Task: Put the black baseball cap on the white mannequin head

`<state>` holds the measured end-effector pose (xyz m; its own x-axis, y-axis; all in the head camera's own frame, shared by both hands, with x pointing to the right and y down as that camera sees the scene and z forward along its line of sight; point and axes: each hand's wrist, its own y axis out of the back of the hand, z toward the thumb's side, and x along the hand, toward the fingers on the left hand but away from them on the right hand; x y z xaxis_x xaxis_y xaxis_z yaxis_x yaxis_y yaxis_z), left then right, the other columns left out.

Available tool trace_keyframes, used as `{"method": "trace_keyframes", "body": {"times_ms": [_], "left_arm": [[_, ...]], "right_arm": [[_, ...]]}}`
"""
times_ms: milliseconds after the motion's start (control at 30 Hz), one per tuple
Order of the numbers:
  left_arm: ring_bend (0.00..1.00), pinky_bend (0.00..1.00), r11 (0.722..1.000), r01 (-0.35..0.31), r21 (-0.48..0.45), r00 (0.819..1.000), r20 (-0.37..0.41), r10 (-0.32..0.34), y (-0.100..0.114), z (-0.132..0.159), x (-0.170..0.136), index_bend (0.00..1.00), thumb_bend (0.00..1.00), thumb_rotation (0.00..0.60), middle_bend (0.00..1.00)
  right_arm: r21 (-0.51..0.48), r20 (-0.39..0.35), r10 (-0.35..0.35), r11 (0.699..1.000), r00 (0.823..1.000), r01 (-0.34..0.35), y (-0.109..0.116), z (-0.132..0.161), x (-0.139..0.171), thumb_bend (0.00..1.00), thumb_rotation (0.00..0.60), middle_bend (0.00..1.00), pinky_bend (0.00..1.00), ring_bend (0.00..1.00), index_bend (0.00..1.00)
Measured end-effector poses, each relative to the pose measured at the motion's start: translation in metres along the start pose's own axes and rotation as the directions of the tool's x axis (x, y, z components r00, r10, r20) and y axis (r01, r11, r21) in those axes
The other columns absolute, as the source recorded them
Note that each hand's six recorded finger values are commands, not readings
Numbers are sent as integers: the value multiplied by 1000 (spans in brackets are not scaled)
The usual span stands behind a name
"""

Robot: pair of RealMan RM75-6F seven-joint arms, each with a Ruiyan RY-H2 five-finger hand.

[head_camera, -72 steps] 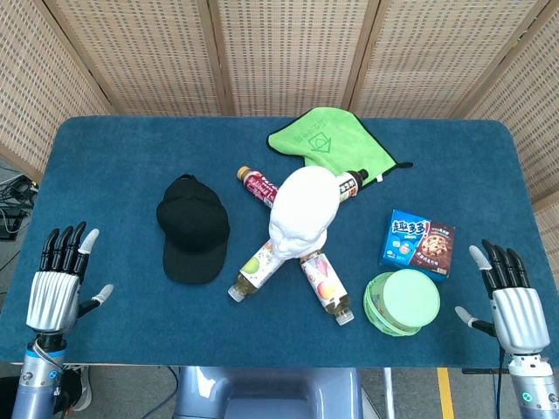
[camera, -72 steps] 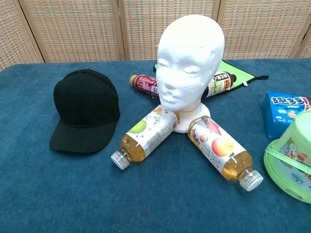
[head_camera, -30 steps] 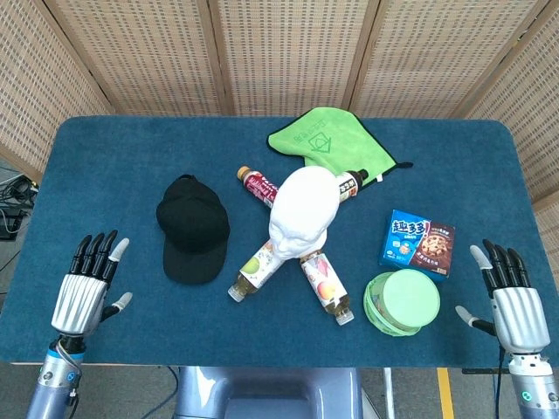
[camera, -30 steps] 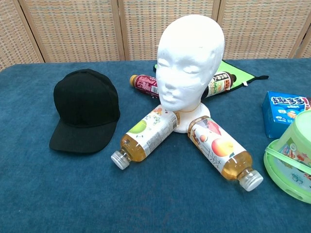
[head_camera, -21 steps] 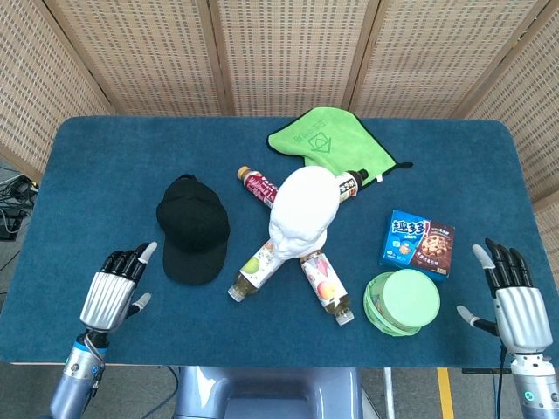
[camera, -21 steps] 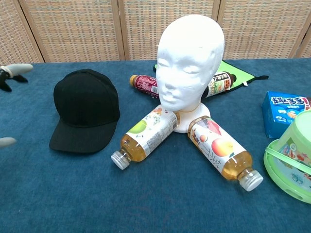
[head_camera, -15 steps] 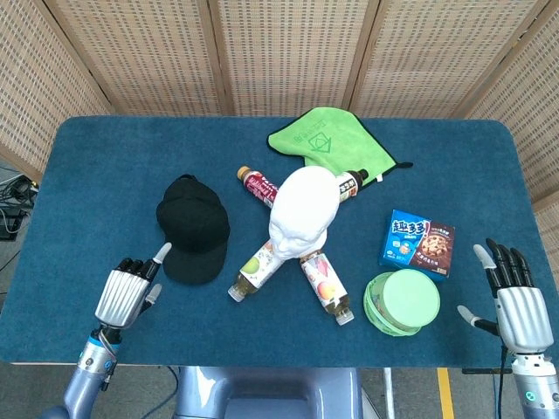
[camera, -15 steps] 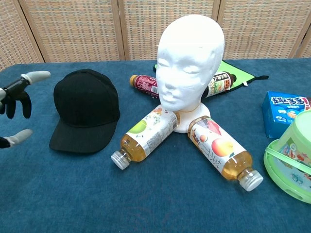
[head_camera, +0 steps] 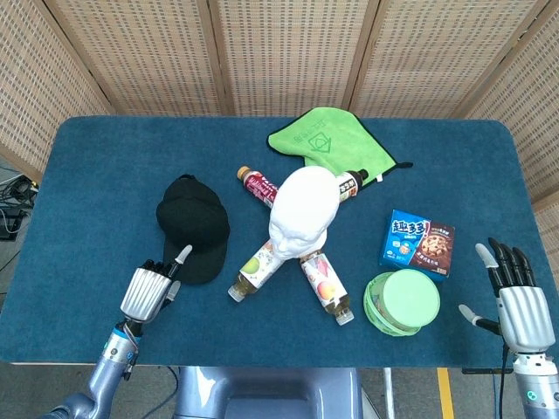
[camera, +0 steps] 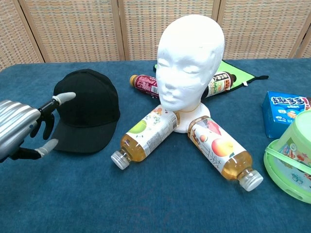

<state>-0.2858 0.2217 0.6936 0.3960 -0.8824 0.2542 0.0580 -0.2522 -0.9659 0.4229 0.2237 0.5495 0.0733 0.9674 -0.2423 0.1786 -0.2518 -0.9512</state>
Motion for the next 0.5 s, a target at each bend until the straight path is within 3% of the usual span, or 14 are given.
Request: {"method": "trace_keyframes", "body": {"times_ms": [233, 500], "left_arm": [[650, 610, 999, 45, 21, 999, -9, -45, -20, -1, -2, 0, 308, 600, 642], [689, 638, 997, 62, 42, 998, -21, -61, -29, -1, 1, 0, 302, 600, 694]], "right_arm": [[0, 0, 1, 1000, 1000, -1, 0, 0, 0, 51, 600, 0, 0, 0, 0], [-9, -9, -2, 1000, 1000, 2, 0, 2, -3, 51, 600, 0, 0, 0, 0]]}}
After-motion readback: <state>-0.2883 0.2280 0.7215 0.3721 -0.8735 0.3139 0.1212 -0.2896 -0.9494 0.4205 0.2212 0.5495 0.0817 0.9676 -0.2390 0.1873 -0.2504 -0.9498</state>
